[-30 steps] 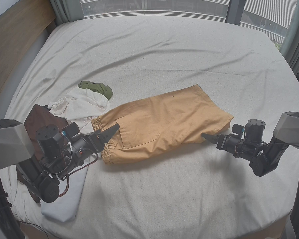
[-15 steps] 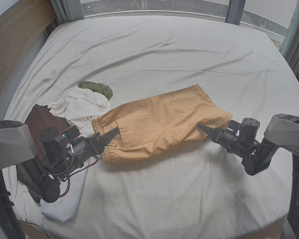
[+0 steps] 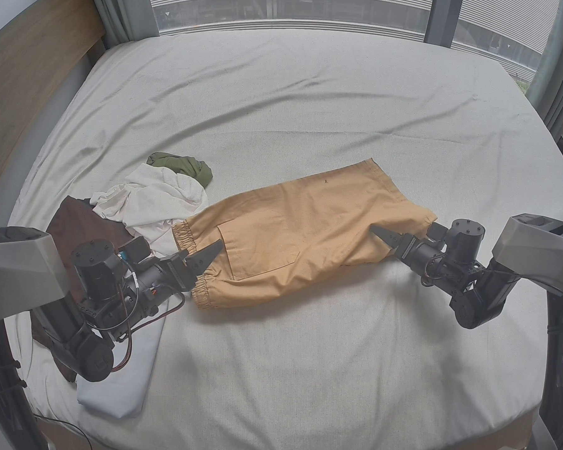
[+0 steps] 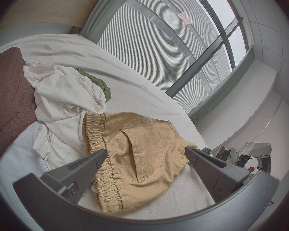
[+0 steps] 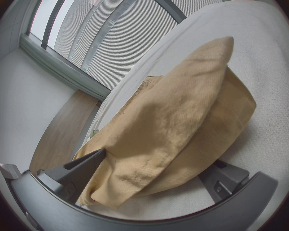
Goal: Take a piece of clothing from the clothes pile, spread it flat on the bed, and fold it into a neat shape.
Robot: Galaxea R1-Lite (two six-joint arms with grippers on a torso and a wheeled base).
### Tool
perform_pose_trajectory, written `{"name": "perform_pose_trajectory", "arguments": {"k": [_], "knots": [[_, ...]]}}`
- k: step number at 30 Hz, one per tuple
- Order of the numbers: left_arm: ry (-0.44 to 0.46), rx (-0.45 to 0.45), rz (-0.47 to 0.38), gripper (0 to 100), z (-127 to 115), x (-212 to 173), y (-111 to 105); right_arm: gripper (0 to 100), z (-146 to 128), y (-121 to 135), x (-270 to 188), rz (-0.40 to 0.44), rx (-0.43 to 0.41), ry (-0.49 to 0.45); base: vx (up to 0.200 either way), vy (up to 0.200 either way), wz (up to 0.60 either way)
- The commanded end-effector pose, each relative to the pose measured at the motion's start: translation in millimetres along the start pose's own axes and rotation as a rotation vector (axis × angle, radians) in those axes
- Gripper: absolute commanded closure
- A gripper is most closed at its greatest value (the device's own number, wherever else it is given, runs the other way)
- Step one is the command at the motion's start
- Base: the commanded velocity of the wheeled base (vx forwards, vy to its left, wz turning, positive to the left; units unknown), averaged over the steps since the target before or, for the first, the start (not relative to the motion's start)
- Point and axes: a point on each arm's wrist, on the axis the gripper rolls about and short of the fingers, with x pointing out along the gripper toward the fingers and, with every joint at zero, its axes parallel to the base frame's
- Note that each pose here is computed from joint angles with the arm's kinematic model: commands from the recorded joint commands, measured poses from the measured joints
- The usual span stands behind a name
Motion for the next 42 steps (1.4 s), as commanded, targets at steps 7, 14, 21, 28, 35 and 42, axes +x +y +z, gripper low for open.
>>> {"name": "perform_pose_trajectory", "arguments": {"k": [7, 14, 21, 28, 35, 42], "knots": [[0.001, -0.001, -0.001, 0, -1.0, 0.1, 0.0, 0, 0.9, 0.6, 3.5, 0.010, 0.049, -0.009, 0.000, 0.000, 0.00], [0.004, -0.001, 0.000, 0, -2.0, 0.8, 0.7, 0, -0.6, -1.3, 6.9, 0.010, 0.050, -0.011, 0.000, 0.000, 0.00], [0.007, -0.002, 0.004, 0, -2.9, 1.1, 1.9, 100, -1.2, -1.6, 6.4, 0.007, 0.053, -0.010, 0.000, 0.000, 0.00], [0.009, -0.005, 0.007, 0, -3.7, 1.6, 3.1, 100, -3.4, 2.3, -1.2, -0.016, 0.054, -0.008, 0.000, 0.000, 0.00], [0.013, -0.009, 0.017, 0, -5.3, 2.6, 7.1, 100, -8.4, 12.6, -21.0, -0.019, 0.034, -0.011, 0.000, 0.000, 0.00], [0.028, -0.014, 0.027, 0, -10.2, 4.4, 11.0, 100, -20.0, 14.5, -43.5, -0.052, -0.027, 0.024, 0.000, 0.000, 0.00]]}}
